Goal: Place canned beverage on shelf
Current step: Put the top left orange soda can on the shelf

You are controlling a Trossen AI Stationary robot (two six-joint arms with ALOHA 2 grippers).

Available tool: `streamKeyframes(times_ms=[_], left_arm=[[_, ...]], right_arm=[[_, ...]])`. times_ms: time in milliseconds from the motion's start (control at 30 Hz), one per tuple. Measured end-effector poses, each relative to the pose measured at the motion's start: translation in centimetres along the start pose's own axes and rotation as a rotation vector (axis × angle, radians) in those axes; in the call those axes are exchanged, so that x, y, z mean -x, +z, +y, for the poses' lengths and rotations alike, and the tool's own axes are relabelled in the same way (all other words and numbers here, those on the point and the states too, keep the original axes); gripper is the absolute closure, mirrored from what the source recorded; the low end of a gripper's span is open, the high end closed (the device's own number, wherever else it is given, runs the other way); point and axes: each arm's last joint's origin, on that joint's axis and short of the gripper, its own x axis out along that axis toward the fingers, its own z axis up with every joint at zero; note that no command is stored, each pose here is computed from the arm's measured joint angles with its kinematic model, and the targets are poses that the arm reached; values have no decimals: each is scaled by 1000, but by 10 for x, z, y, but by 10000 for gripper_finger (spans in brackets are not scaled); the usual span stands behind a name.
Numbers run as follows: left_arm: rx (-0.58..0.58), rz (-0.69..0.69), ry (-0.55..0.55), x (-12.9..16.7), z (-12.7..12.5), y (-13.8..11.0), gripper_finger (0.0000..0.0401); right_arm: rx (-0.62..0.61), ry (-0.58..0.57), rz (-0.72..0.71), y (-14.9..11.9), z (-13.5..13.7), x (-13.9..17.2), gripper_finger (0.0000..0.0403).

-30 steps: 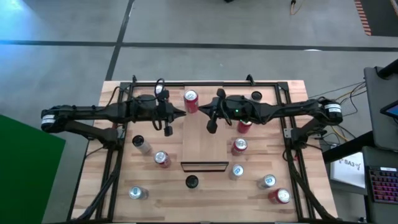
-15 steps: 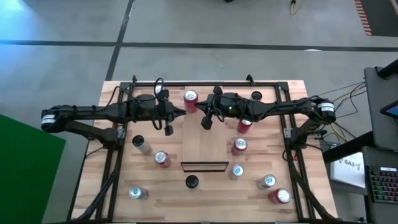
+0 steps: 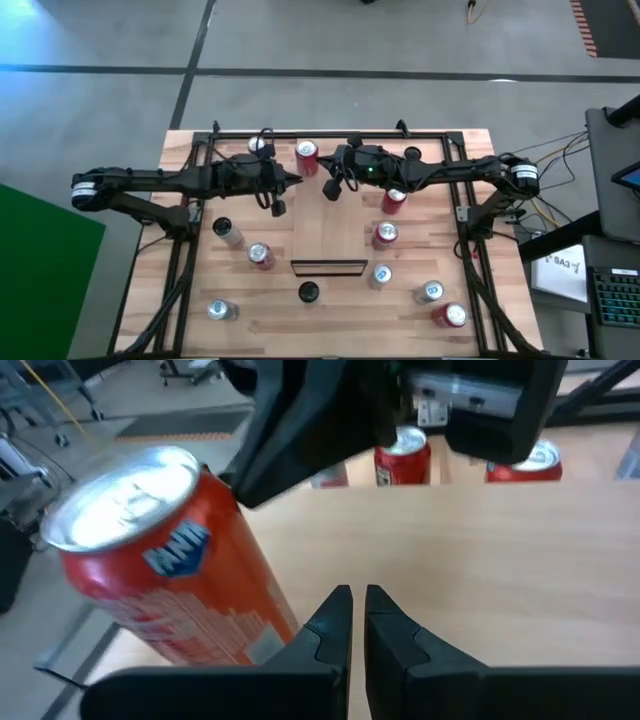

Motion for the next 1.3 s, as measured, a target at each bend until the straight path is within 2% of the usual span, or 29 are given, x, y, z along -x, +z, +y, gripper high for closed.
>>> streamKeyframes(times_ms=[133,333,567,800,1300], left_arm=[[6,19,-2,-7,-2,-3,401],[12,-30,14,-17,-2,0,401],[16,-4,169,-26,2,-4,401],[43,-33,196,-34,5,-3,401],[84,-32,256,-47,17,-9,401]], right_arm=[[14,0,11,-1,0,1,392],[20,2,66,4,-3,14,392],[1,24,109,17,-7,44,392],[16,45,142,18,-5,64,392],[16,48,164,11,-5,67,392]])
